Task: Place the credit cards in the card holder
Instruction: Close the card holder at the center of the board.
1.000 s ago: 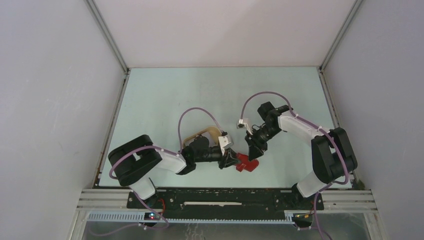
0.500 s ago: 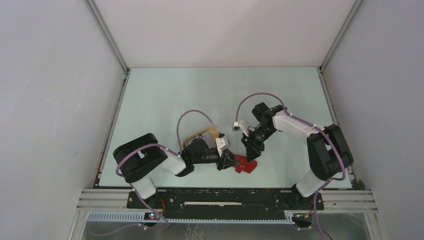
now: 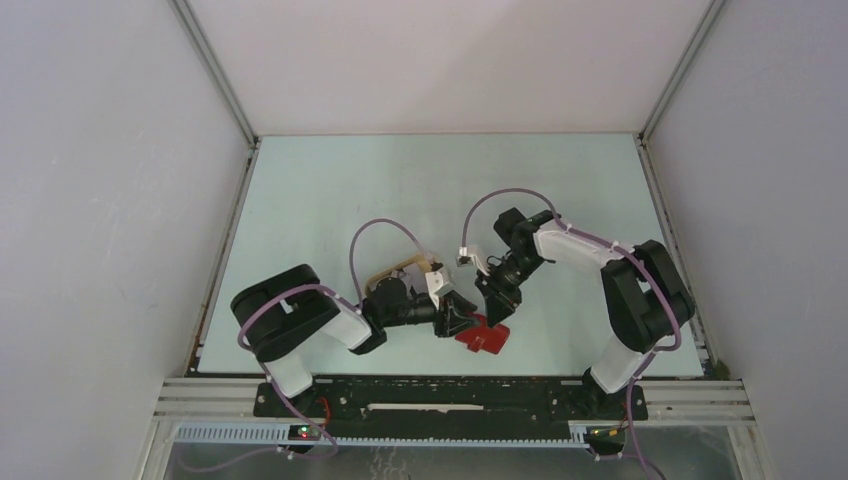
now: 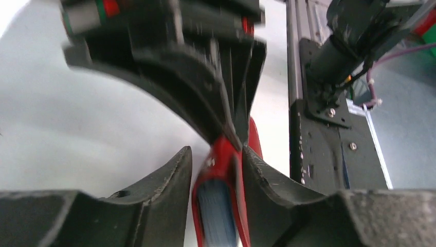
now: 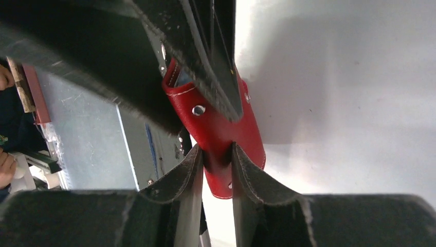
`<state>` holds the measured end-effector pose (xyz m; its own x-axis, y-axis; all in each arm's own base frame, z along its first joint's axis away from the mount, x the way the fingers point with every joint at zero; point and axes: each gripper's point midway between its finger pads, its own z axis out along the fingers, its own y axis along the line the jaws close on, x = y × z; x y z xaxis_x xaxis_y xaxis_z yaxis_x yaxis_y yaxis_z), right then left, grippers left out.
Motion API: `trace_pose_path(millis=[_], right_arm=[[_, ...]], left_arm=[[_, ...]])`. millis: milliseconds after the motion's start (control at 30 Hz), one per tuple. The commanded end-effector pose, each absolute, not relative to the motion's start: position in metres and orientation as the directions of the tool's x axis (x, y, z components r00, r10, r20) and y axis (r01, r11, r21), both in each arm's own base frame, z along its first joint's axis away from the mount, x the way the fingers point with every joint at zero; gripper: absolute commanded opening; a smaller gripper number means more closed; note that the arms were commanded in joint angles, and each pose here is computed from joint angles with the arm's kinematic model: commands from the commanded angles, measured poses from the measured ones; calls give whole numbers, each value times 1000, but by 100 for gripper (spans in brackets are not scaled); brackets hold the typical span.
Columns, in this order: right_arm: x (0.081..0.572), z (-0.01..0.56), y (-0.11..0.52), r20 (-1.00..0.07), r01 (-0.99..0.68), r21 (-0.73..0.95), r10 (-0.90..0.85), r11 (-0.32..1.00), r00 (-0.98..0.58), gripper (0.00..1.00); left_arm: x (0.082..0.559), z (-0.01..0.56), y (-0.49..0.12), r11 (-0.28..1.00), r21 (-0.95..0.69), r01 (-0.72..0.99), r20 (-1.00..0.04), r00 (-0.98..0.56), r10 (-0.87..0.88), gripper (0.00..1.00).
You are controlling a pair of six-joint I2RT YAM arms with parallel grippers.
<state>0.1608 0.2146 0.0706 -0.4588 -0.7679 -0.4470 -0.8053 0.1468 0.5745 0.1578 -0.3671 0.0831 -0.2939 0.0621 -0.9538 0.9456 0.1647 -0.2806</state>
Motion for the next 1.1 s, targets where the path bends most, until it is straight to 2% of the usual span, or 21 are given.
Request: trace_pose_path(millis=[0,133,333,500,633,800,933,1067], right_arm=[[156,77,229,-473,-806,582,-760,109,-445,3],[169,83,226,-501,-845,516,-750,143,-432,0],[196,107,207,-566,-898,375,-711,229,-417,0],[233,133,166,-602,-914,144,-699,380,-386,0],[267,149,121,-542,-851,-142,-759,505,-360,0],[301,156,83,-440,-712,-388,-796,586,-415,0],[305,111,87,-328,-664,-509,-837,547,-439,0],[288,70,114,-271,-706,-498,-864,503,-425,0]], left_arm=[[175,133,-369,186,-197,963,-977,-178,-114,49],[186,140,-355,258,-215,942,-972,-182,-147,63],[190,155,-331,329,-235,915,-966,-183,-182,65],[191,153,-315,405,-223,886,-975,-194,-112,66],[192,152,-304,448,-200,871,-979,-197,-54,66],[191,158,-298,466,-196,863,-979,-196,-51,66],[192,158,-297,477,-212,853,-976,-211,-57,66],[191,157,-296,479,-223,849,-973,-223,-59,66]])
